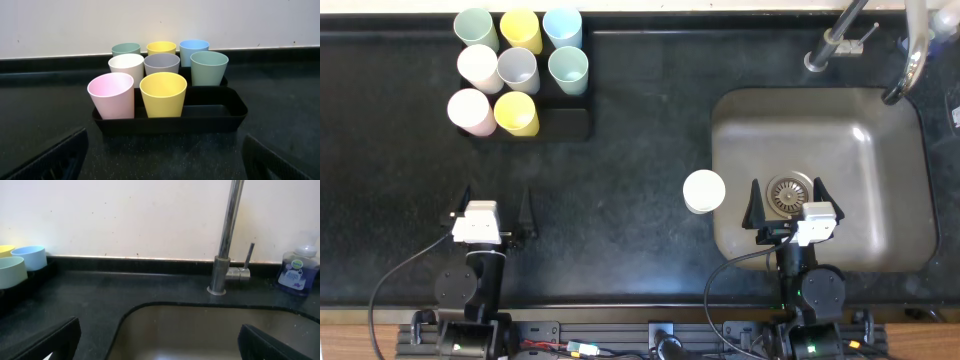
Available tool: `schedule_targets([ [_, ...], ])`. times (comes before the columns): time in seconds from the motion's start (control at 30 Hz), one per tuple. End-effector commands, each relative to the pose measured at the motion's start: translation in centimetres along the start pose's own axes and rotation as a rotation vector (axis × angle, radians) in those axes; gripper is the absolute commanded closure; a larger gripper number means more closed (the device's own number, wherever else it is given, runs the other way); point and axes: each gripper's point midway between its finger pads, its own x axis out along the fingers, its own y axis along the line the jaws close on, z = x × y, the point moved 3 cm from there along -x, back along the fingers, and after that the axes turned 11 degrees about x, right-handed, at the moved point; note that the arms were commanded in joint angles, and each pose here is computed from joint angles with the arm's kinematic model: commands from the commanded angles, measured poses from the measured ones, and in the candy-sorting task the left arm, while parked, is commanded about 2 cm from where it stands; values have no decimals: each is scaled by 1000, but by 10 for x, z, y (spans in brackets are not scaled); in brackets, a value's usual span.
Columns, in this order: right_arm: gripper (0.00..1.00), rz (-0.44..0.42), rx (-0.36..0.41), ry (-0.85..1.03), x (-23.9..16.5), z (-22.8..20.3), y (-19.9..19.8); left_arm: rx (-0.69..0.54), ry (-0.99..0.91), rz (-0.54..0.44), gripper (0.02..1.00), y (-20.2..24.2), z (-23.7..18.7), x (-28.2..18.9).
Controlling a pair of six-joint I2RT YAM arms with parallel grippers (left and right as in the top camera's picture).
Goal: Store Cups
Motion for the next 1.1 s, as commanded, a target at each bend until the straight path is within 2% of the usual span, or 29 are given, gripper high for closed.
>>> schedule_targets([
  [0.03, 3, -8, 11, -4, 0, -2, -2, 15, -5, -6, 18, 0, 1, 0],
  [0.7, 5, -11, 10, 10, 1, -1, -2, 15, -5, -7, 18, 0, 1, 0],
  [0.83, 5, -20, 6, 51, 6, 37, 7, 15, -5, -6, 18, 0, 1, 0],
  [0.93, 3, -19, 36, 156, 16, 71, 20, 15, -5, -7, 18, -1, 1, 0],
  [1.03, 5, -8, 63, 369, 24, 91, 35, 15, -5, -6, 18, 0, 1, 0],
  [1.1, 5, -39, 60, 524, 25, 95, 38, 15, -5, -7, 18, -1, 1, 0],
])
